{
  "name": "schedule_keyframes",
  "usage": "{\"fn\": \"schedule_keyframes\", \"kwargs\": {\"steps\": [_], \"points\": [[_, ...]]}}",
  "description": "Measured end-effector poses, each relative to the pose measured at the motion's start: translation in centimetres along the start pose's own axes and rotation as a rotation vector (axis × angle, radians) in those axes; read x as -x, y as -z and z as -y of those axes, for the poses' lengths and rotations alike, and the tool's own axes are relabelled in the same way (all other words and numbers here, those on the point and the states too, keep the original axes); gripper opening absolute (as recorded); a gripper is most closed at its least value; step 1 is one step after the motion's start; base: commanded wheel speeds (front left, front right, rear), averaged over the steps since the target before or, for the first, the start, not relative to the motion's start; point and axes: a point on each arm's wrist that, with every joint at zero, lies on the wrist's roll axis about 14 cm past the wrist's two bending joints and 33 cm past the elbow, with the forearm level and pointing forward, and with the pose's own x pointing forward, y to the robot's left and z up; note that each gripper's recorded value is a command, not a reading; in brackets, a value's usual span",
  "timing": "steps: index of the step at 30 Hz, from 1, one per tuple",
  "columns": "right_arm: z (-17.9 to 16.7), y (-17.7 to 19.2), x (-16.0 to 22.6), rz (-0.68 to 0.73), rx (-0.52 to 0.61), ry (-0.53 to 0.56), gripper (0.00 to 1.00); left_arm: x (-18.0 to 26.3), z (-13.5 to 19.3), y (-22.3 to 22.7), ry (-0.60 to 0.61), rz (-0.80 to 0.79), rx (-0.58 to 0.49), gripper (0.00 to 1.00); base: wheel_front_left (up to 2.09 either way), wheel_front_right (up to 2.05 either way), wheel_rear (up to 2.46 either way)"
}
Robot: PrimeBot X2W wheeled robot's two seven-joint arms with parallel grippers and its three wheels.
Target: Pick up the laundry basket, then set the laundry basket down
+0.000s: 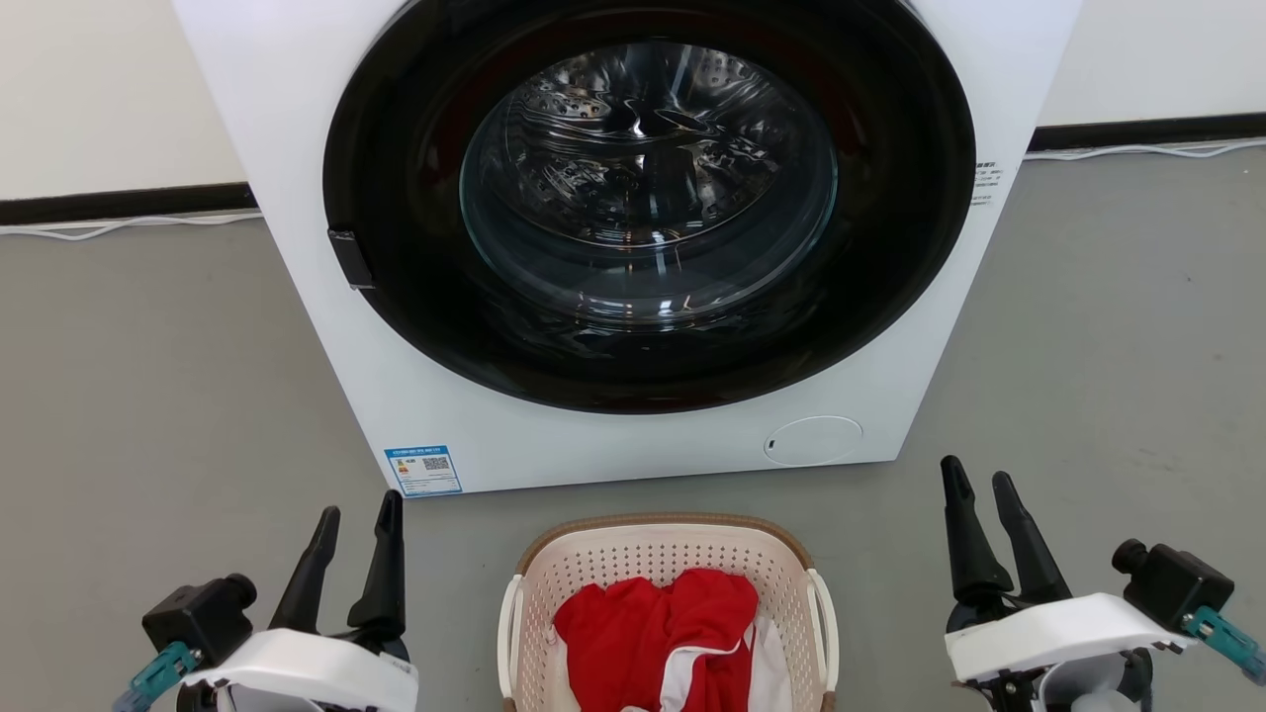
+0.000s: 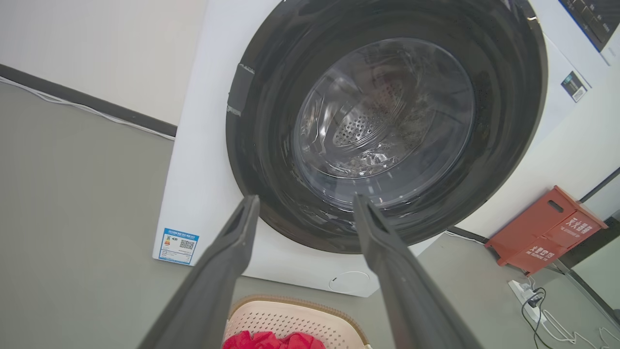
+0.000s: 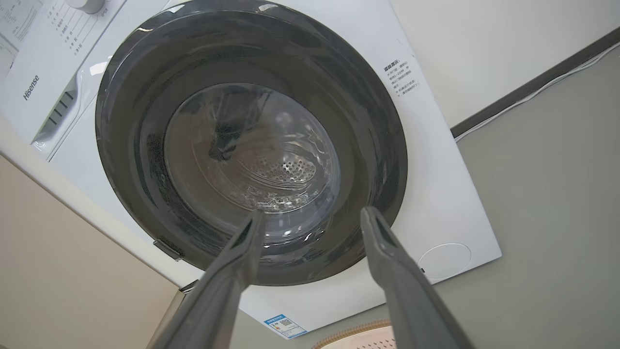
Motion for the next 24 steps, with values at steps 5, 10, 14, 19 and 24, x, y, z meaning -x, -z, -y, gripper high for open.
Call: {"fn": "schedule_keyframes", "kwargs": {"steps": [5, 10, 14, 19, 24], "points": [[-0.4, 0.1, 0.0, 0.001, 0.046, -0.016, 1.00, -0.2, 0.5, -0.2, 0.022, 0.011, -0.048, 1.00, 0.00, 0.00, 0.00], [-0.6, 0.1, 0.0, 0.006, 0.097, -0.030, 1.00, -0.3, 0.8, -0.4, 0.038, 0.021, -0.103, 1.00, 0.00, 0.00, 0.00], [-0.9, 0.0, -0.2, 0.017, 0.134, -0.042, 1.00, -0.4, 1.0, -0.5, 0.054, 0.028, -0.149, 1.00, 0.00, 0.00, 0.00], [-1.3, -0.3, -0.5, 0.032, 0.181, -0.061, 1.00, -0.5, 1.3, -0.6, 0.071, 0.036, -0.202, 1.00, 0.00, 0.00, 0.00], [-1.5, -0.4, -0.4, 0.037, 0.237, -0.073, 1.00, -0.5, 1.7, -0.8, 0.088, 0.049, -0.247, 1.00, 0.00, 0.00, 0.00]]}}
